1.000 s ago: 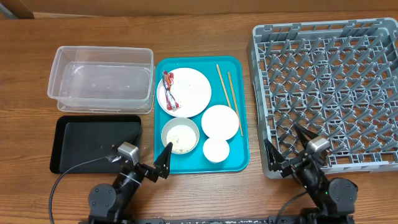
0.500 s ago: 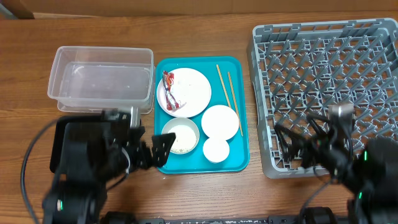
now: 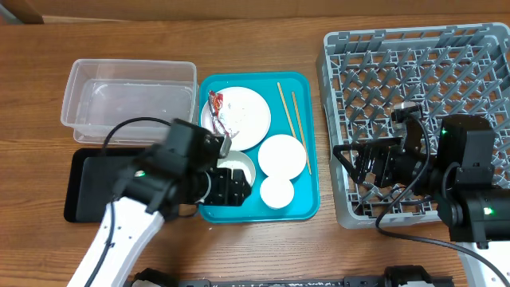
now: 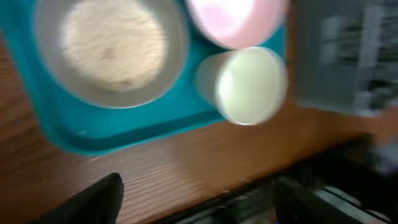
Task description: Sort waste into correct bins and load items into the dishwasher
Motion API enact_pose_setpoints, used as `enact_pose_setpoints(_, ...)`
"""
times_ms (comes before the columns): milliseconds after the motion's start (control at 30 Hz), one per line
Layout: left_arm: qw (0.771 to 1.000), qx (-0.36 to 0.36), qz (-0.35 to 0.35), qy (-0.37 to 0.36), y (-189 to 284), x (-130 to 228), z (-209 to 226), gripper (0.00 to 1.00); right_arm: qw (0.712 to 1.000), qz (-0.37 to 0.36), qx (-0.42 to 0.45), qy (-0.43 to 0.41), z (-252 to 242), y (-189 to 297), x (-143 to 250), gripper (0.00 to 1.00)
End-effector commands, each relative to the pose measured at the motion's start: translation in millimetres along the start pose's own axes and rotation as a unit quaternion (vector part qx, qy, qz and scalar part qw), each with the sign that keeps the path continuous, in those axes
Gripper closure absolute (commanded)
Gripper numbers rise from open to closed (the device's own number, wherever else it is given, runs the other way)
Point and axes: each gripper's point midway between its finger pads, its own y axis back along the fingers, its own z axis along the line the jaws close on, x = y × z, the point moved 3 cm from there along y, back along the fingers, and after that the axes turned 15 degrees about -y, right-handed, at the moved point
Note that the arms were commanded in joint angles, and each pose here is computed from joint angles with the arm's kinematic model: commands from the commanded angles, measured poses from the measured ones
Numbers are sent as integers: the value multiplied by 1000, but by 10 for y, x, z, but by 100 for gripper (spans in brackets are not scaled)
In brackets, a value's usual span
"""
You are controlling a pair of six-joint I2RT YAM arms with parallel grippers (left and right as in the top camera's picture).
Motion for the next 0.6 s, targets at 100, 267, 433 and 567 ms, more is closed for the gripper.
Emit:
enact_pose_setpoints(100,991,-135,0,15,-324,-96,220,24,1000,-12,-20,15,133,79,-56,0)
enact_pose_setpoints(267,995,-77,0,-59,-631,-212,-165,27,1000,-12,-20,16,134,79,-57,0)
enact_pose_setpoints(433,989,-117,15,-90,-1002,-238,-220,34,1000,-12,-20,15,134,79,-57,0)
enact_pose_setpoints(567,989,-120,44,-78,-1283,-208,-186,57,1000,-12,-20,15,134,79,-57,0)
